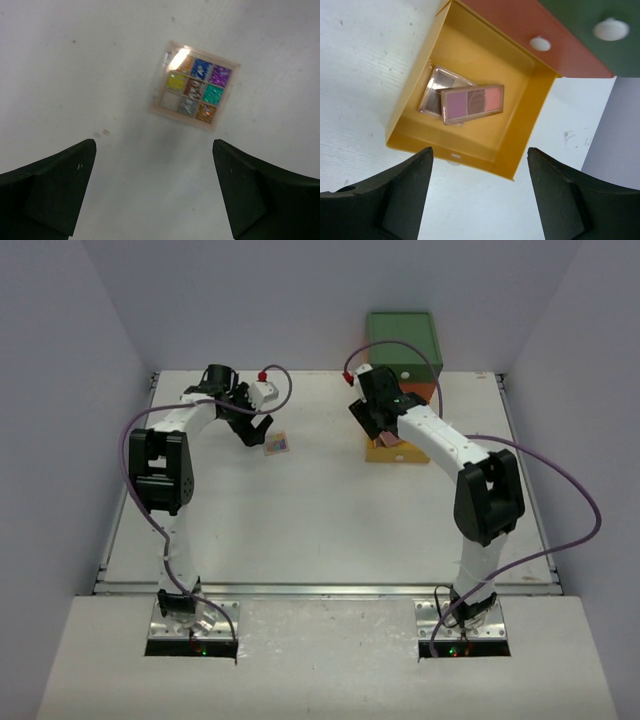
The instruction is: Organize the makeup
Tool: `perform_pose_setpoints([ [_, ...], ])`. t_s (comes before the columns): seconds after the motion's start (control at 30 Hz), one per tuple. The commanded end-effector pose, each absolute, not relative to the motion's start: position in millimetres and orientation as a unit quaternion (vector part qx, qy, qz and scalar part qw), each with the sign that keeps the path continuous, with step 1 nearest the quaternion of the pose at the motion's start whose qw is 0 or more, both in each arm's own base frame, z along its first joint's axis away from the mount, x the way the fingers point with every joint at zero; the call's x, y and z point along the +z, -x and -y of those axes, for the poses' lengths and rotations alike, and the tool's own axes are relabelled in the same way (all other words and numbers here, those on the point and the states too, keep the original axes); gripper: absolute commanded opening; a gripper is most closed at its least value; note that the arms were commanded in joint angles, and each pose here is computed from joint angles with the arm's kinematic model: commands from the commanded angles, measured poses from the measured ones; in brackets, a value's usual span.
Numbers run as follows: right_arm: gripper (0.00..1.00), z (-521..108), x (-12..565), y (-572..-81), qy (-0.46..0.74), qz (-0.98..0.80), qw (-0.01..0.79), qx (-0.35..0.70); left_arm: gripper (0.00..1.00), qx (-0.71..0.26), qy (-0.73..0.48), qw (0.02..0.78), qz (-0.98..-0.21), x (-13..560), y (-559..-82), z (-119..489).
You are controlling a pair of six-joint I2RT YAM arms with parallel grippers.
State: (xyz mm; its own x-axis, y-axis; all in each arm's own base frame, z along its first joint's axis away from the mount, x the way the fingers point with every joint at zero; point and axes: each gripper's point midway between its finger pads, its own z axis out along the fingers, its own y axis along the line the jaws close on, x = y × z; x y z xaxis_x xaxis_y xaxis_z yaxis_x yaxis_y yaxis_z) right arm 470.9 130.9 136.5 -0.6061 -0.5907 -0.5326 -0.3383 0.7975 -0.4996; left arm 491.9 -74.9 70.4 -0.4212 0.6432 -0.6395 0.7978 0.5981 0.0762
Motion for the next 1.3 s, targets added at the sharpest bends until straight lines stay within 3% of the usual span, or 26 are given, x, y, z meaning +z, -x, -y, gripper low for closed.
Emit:
perform_pose_setpoints([
  [0.0,0.78,-128.3,178.4,-459.4,0.267,-0.865,0.392,-0.164,1.0,-0.16,-0.476,0.326,-0.801,61.4,-505.4,94.2],
  [0.23,0.78,-128.6,173.1,-434.6,0.26,-0.871,0.397,-0.128,1.0,-0.232,-0.47,0.364,-0.77,72.1,-520.2,124.6],
  [0.4,0.79,-123.4,156.8,-421.5,0.26,-0.879,0.379,-0.127,1.0,-0.26,-0.484,0.34,-0.763,56.7,-513.2,131.9],
  [0.6,0.8,-126.7,145.0,-414.2,0.252,-0.887,0.372,-0.11,1.0,-0.189,-0.468,0.306,-0.807,14.1,-531.3,123.1],
  [0.87,0.82,-124.3,131.6,-403.7,0.249,-0.895,0.352,-0.11,1.0,-0.229,-0.532,0.252,-0.775,-0.7,-481.4,128.8],
  [1.13,0.84,-135.2,132.7,-396.2,0.262,-0.894,0.352,-0.098,1.0,-0.19,-0.583,0.188,-0.768,-21.7,-450.4,114.0],
  [1.27,0.84,-138.0,135.0,-393.9,0.258,-0.893,0.356,-0.093,0.91,-0.184,-0.593,0.161,-0.767,-30.5,-438.8,107.9],
])
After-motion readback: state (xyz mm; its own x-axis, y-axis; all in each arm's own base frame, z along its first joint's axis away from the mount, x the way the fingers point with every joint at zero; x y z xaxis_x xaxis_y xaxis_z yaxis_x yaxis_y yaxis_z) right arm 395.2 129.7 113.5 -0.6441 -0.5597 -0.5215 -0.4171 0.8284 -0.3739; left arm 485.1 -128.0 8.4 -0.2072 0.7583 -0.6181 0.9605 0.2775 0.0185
